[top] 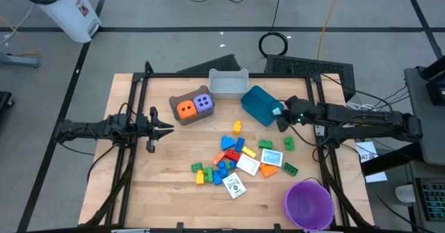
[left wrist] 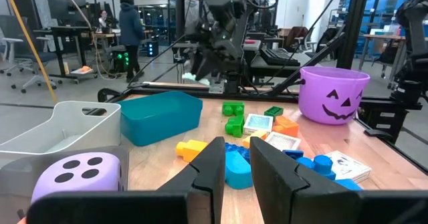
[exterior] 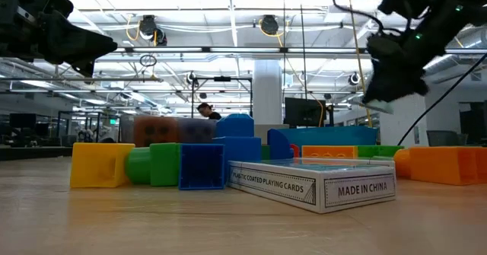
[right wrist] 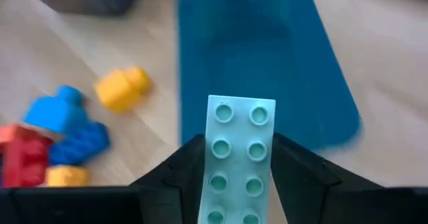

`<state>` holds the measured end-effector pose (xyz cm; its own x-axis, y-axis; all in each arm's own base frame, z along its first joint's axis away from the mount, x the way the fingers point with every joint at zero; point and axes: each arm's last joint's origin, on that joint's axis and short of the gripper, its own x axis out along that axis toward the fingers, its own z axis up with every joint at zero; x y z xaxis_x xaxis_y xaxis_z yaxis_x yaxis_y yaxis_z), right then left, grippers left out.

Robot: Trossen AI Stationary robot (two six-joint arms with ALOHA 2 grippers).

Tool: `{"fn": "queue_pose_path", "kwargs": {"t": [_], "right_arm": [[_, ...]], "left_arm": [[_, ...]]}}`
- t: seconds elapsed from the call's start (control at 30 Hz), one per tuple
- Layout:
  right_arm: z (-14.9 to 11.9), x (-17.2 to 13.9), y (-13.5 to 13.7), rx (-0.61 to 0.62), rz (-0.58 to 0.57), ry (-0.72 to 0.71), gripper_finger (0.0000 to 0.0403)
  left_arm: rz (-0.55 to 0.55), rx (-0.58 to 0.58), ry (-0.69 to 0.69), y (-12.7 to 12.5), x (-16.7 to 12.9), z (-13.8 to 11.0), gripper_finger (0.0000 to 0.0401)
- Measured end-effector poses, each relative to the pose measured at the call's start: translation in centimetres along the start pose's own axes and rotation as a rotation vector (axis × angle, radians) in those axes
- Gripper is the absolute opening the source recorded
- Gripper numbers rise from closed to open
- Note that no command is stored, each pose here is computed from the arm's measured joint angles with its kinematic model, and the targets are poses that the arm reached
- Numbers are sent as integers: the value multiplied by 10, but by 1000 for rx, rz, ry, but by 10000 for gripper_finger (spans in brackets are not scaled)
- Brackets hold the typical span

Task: Pick & Place Toys
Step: Put the light blue 8 studs game piece into the blue bin

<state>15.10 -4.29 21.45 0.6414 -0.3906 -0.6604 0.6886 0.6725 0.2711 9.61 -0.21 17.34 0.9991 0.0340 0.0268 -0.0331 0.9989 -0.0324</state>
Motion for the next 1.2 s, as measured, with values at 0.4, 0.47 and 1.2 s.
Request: {"fn": "queue_pose_path", "kwargs": {"t": [0.4, 0.47, 1.2], "right_arm": [[37, 29, 15, -157, 124, -261, 147], [47, 35, 12, -139, 131, -230, 145], [85, 119, -20, -194, -30, 136, 150]], "left_arm": [[0, 0, 0, 0, 0, 0, 76], [0, 0, 0, 0, 0, 0, 76], [0, 0, 0, 0, 0, 0, 76]]}}
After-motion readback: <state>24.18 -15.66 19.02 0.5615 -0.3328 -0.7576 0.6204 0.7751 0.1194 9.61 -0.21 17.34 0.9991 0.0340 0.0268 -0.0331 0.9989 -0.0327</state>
